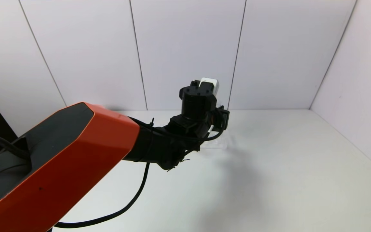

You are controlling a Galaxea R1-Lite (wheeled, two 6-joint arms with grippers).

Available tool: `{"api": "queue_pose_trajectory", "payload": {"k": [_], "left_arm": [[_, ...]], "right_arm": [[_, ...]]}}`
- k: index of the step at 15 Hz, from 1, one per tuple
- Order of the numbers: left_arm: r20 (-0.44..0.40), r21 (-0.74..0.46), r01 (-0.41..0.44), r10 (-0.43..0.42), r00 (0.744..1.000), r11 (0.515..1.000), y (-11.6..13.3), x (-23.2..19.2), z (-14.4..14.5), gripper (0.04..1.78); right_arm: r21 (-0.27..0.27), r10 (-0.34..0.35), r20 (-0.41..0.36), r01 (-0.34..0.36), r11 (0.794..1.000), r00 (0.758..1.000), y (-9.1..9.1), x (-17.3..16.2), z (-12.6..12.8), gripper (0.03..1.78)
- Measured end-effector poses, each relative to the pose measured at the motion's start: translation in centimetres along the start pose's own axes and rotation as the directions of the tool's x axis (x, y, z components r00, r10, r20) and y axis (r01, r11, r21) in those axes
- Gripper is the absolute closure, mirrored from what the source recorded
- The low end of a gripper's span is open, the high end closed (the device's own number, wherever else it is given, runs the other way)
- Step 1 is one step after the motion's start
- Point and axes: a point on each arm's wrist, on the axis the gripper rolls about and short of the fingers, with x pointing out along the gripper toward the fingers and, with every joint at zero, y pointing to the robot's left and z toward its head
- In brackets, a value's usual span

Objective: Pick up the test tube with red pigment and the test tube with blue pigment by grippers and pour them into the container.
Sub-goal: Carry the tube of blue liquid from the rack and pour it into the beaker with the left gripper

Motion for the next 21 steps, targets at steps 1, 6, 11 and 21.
{"api": "queue_pose_trajectory", "payload": {"k": [1, 6, 11, 21], "left_arm": [[0.004, 0.000, 0.000, 0.000, 1.000, 1.000, 0.0, -0.1, 0.2, 1.38], [0.012, 0.010, -0.012, 0.012, 1.000, 1.000, 0.2, -1.1, 1.4, 1.38], [0.035, 0.038, -0.016, 0.014, 0.999, 0.999, 0.9, -4.1, 4.2, 1.38], [0.093, 0.061, -0.112, 0.106, 0.990, 0.992, 5.7, -10.0, 10.3, 1.38]], "right_arm": [[0.000, 0.000, 0.000, 0.000, 1.000, 1.000, 0.0, 0.0, 0.0, 0.04], [0.000, 0.000, 0.000, 0.000, 1.000, 1.000, 0.0, 0.0, 0.0, 0.04], [0.000, 0.000, 0.000, 0.000, 1.000, 1.000, 0.0, 0.0, 0.0, 0.04], [0.000, 0.000, 0.000, 0.000, 1.000, 1.000, 0.0, 0.0, 0.0, 0.04]]}}
